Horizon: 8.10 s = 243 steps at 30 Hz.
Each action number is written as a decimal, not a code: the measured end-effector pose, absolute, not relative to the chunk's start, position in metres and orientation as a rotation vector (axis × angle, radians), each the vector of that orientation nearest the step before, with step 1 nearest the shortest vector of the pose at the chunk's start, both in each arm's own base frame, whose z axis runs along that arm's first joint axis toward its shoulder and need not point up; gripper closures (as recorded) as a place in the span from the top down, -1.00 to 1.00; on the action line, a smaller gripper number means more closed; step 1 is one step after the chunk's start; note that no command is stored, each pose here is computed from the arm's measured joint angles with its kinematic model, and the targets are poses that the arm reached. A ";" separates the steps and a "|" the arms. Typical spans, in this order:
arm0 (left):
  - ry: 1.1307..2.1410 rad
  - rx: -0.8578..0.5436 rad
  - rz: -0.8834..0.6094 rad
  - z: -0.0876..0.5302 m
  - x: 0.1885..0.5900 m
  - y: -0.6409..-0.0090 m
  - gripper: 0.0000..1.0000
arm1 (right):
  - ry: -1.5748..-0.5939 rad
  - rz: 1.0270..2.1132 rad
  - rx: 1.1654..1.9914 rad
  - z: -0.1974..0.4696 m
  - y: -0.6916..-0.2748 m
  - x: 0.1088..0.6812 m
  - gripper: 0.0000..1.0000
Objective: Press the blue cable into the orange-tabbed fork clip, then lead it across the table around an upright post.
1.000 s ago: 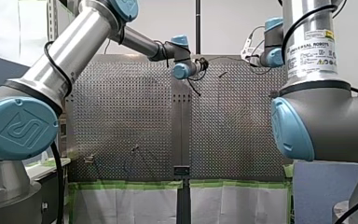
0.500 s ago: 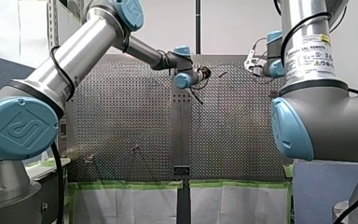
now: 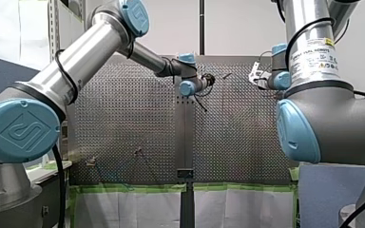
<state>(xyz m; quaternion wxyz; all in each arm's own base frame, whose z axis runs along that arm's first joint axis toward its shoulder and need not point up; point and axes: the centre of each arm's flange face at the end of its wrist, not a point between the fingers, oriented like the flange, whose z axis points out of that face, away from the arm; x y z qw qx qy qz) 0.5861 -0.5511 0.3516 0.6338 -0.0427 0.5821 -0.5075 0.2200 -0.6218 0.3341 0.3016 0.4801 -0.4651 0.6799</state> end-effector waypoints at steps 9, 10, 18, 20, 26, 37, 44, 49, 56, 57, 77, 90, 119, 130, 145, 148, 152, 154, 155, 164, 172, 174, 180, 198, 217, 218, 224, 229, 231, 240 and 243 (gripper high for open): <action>1.385 -0.103 -1.155 0.305 0.591 -0.561 -1.00 | -1.265 1.808 1.253 0.299 -0.610 0.219 -1.00; 1.388 -0.106 -1.154 0.302 0.593 -0.560 -1.00 | -1.269 1.806 1.251 0.295 -0.609 0.219 -1.00; 1.394 -0.119 -1.148 0.293 0.597 -0.558 -1.00 | -1.287 1.774 1.266 0.253 -0.608 0.225 -1.00; 1.394 -0.120 -1.149 0.293 0.597 -0.558 -1.00 | -1.298 1.751 1.275 0.240 -0.609 0.227 -1.00; 1.394 -0.126 -1.149 0.293 0.597 -0.558 -1.00 | -1.343 1.682 1.297 0.200 -0.613 0.228 -1.00; 1.392 -0.136 -1.144 0.293 0.597 -0.558 -1.00 | -1.400 1.613 1.314 0.135 -0.620 0.225 -1.00; 1.392 -0.136 -1.143 0.293 0.597 -0.557 -1.00 | -1.408 1.603 1.312 0.119 -0.621 0.224 -1.00; 1.393 -0.137 -1.142 0.293 0.597 -0.557 -0.48 | -1.416 1.581 1.320 0.100 -0.623 0.221 -1.00; 1.418 -0.135 -1.138 0.290 0.594 -0.558 0.86 | -1.435 1.542 1.336 0.076 -0.622 0.215 -1.00; 1.423 -0.135 -1.137 0.289 0.593 -0.559 1.00 | -1.434 1.540 1.336 0.076 -0.622 0.214 -1.00; 1.511 -0.232 -0.987 0.250 0.608 -0.536 1.00 | -1.449 1.446 1.342 0.039 -0.624 0.189 -1.00; 1.504 -0.242 -0.967 0.248 0.611 -0.533 1.00 | -1.500 1.390 1.355 -0.007 -0.618 0.176 -1.00; 1.511 -0.236 -0.970 0.248 0.610 -0.534 1.00 | -1.604 1.295 1.403 -0.158 -0.570 0.177 -1.00; 1.510 -0.235 -0.971 0.248 0.610 -0.534 1.00 | -1.554 1.342 1.381 -0.170 -0.585 0.179 -1.00; 1.513 -0.234 -0.971 0.247 0.610 -0.534 1.00 | -1.520 1.332 1.368 -0.194 -0.608 0.165 -1.00; 1.513 -0.234 -0.971 0.247 0.610 -0.534 1.00 | -1.505 1.337 1.361 -0.193 -0.615 0.164 -1.00; 1.517 -0.234 -0.969 0.247 0.610 -0.534 1.00 | -1.499 1.336 1.365 -0.200 -0.620 0.163 -1.00; 1.523 -0.233 -0.967 0.246 0.609 -0.534 1.00 | -1.501 1.331 1.369 -0.204 -0.620 0.162 -1.00; 1.527 -0.232 -0.967 0.246 0.608 -0.534 1.00 | -1.501 1.328 1.372 -0.206 -0.620 0.162 -1.00; 1.614 -0.208 -0.971 0.239 0.600 -0.534 1.00 | -1.500 1.319 1.375 -0.210 -0.620 0.159 -1.00; 1.688 -0.214 -0.939 0.237 0.594 -0.528 1.00 | -1.512 1.311 1.386 -0.212 -0.618 0.159 -1.00; 1.708 -0.221 -0.935 0.236 0.592 -0.526 1.00 | -1.515 1.309 1.389 -0.212 -0.617 0.159 -1.00; 1.768 -0.249 -0.928 0.234 0.586 -0.523 1.00 | -1.517 1.310 1.394 -0.212 -0.617 0.158 -1.00; 1.914 -0.201 -0.806 0.251 0.568 -0.504 1.00 | -1.526 1.320 1.409 -0.223 -0.611 0.159 -1.00; 2.029 -0.151 -0.927 0.275 0.557 -0.494 1.00 | -1.532 1.318 1.416 -0.225 -0.610 0.157 -1.00; 2.021 -0.147 -0.937 0.282 0.557 -0.493 1.00 | -1.532 1.319 1.418 -0.225 -0.609 0.158 -1.00; 1.965 -0.126 -0.981 0.327 0.549 -0.488 1.00 | -1.531 1.324 1.422 -0.225 -0.609 0.159 -1.00; 1.953 -0.092 -1.017 0.349 0.537 -0.491 1.00 | -1.531 1.325 1.424 -0.225 -0.609 0.159 -1.00; 1.966 -0.072 -1.030 0.351 0.532 -0.494 1.00 | -1.530 1.326 1.426 -0.225 -0.609 0.160 -1.00; 1.990 -0.020 -1.077 0.351 0.522 -0.502 1.00 | -1.528 1.332 1.436 -0.225 -0.608 0.163 -1.00; 1.985 -0.013 -1.073 0.355 0.521 -0.501 1.00 | -1.527 1.333 1.436 -0.225 -0.608 0.164 -1.00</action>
